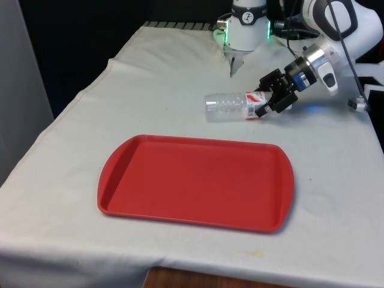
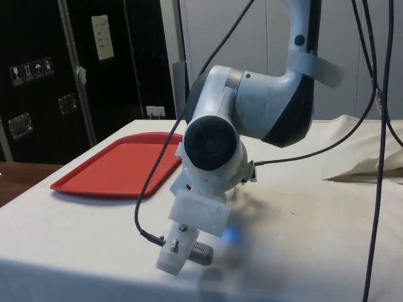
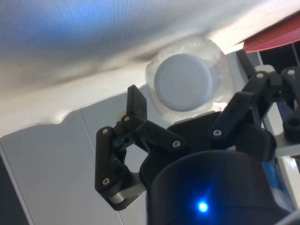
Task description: Place the bottle upright on the tray.
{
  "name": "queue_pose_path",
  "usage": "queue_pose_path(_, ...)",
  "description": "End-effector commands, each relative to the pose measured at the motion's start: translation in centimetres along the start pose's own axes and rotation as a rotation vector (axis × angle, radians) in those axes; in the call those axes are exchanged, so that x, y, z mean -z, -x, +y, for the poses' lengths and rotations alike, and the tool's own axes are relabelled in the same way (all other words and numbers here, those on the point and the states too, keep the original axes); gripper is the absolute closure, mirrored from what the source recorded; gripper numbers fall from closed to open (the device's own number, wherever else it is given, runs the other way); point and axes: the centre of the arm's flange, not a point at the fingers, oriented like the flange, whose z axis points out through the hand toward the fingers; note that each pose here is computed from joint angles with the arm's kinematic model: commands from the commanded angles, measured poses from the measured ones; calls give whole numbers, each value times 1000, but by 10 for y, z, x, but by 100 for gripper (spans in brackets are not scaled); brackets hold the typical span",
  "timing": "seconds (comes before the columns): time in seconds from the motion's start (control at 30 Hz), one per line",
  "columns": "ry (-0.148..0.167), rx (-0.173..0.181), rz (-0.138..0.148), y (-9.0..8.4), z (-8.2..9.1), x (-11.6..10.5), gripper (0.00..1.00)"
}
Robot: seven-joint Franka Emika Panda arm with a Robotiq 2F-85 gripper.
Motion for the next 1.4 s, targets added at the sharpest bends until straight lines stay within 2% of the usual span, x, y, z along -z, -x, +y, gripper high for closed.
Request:
queue_pose_path(0.0, 5, 0, 1, 0, 0, 0, 0)
queue_pose_path(0.83, 0, 3, 0, -4, -1, 0, 0)
queue_pose_path(0.9, -1, 4, 0, -4, -1, 0, 5)
queue_pose_path(1.0, -1, 7, 2, -3, -1, 0, 20)
queue_pose_path(1.03, 0, 5, 0, -5, -1, 0, 20)
queue_pose_path(1.13, -1, 4, -2, -5, 0, 0, 41)
queue_pose_path(1.3, 0, 5, -10, -6, 0, 1, 56)
queue_pose_path(1.33, 0, 7, -19, -2, 0, 2, 57)
queue_pose_path(1.37, 0, 4, -11, -5, 0, 1, 57)
